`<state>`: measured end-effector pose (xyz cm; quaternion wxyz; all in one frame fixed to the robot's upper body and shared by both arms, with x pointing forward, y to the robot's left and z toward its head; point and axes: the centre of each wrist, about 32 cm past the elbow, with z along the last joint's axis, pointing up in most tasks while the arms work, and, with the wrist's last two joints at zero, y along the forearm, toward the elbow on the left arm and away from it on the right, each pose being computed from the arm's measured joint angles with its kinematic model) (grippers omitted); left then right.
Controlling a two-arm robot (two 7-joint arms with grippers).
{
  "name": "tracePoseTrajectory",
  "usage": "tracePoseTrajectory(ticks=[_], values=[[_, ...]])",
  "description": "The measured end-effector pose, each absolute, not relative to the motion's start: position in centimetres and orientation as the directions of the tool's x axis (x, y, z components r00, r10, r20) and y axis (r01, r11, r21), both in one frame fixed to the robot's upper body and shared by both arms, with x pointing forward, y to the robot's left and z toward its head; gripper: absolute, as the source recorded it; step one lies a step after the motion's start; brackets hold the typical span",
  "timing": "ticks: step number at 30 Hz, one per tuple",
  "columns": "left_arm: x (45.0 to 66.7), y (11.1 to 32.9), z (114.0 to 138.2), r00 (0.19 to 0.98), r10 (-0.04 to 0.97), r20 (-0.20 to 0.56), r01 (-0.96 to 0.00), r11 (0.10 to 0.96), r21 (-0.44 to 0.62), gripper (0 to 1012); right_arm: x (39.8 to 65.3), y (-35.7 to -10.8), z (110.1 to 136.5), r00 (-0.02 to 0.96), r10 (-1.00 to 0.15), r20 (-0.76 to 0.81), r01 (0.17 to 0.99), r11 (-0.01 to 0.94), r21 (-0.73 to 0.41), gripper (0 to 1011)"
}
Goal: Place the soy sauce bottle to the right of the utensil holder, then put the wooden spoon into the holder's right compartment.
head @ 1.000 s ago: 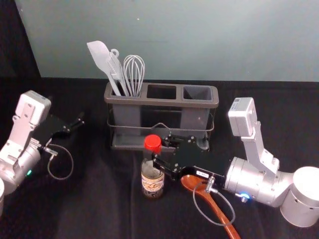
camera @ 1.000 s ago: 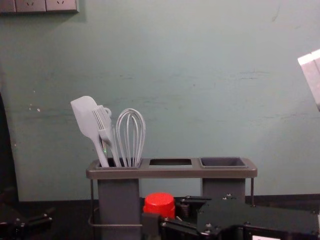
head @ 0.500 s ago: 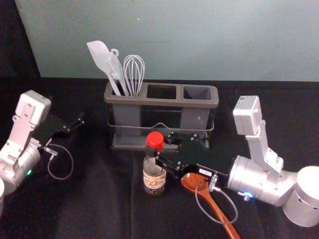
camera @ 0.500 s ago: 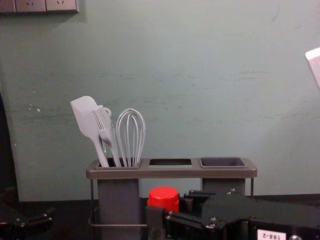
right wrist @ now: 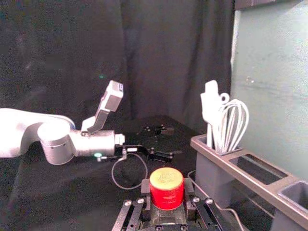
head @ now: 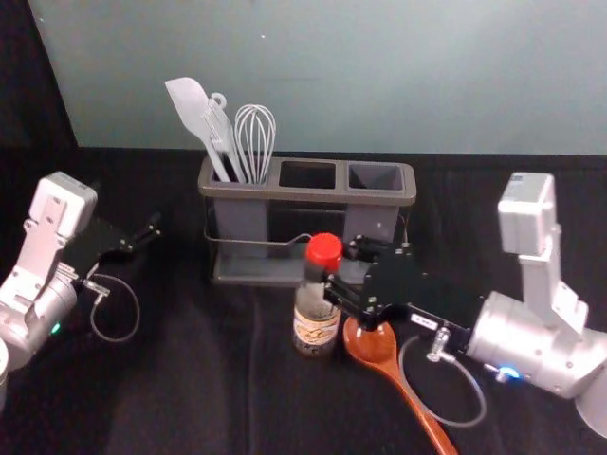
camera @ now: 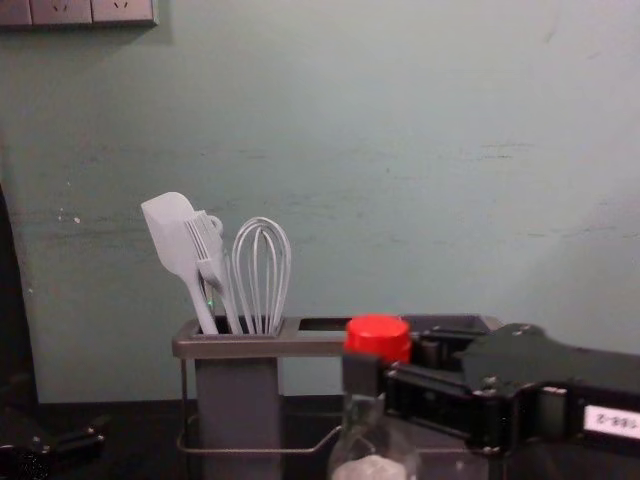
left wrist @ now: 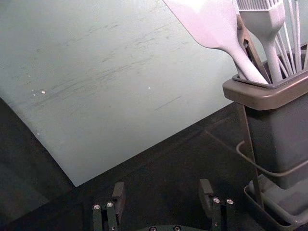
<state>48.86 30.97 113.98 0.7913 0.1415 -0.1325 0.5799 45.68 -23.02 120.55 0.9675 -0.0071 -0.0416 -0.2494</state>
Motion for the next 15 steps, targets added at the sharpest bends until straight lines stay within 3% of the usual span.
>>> tracePoseTrajectory(ticks=[15], values=[[48.9, 31.0, 114.0, 0.292, 0.88, 0.374, -0.955, 0.287, 0.07, 1005, 42.9, -27.1, 121.2, 0.817, -0.567, 0.105, 0.567, 0.823, 0.03, 382]])
